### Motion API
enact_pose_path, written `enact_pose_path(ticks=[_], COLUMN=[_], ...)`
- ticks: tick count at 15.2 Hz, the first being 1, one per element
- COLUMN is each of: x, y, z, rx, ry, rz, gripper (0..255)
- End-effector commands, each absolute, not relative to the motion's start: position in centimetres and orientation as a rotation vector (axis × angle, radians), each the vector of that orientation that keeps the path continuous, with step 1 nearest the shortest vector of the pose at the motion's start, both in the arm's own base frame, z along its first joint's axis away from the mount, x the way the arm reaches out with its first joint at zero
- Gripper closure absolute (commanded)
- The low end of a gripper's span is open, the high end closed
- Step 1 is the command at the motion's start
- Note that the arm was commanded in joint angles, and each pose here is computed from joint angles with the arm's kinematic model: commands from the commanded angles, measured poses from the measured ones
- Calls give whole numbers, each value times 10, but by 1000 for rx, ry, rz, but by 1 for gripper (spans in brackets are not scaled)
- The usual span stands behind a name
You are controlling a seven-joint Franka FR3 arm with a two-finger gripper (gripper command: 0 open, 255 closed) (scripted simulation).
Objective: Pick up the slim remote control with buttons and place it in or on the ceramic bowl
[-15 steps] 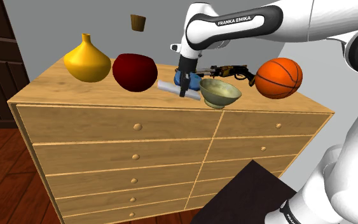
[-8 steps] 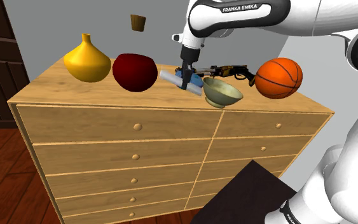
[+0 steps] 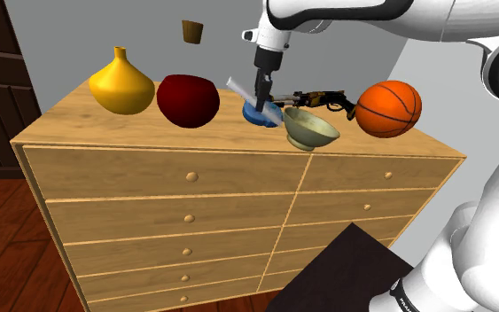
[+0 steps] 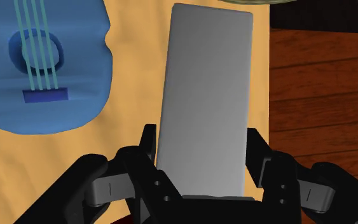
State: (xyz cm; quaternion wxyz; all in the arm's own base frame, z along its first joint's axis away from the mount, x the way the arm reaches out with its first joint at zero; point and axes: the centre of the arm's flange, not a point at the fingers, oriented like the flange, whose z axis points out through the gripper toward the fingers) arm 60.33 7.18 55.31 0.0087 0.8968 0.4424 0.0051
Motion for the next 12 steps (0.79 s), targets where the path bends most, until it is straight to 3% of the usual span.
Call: enact_pose_path(ticks=[1,12], x=[603,603], y=[72,72], z=[563,619], rx=[2802,2802], ry=[1382,1382], rz=[16,16], gripper=[255,255])
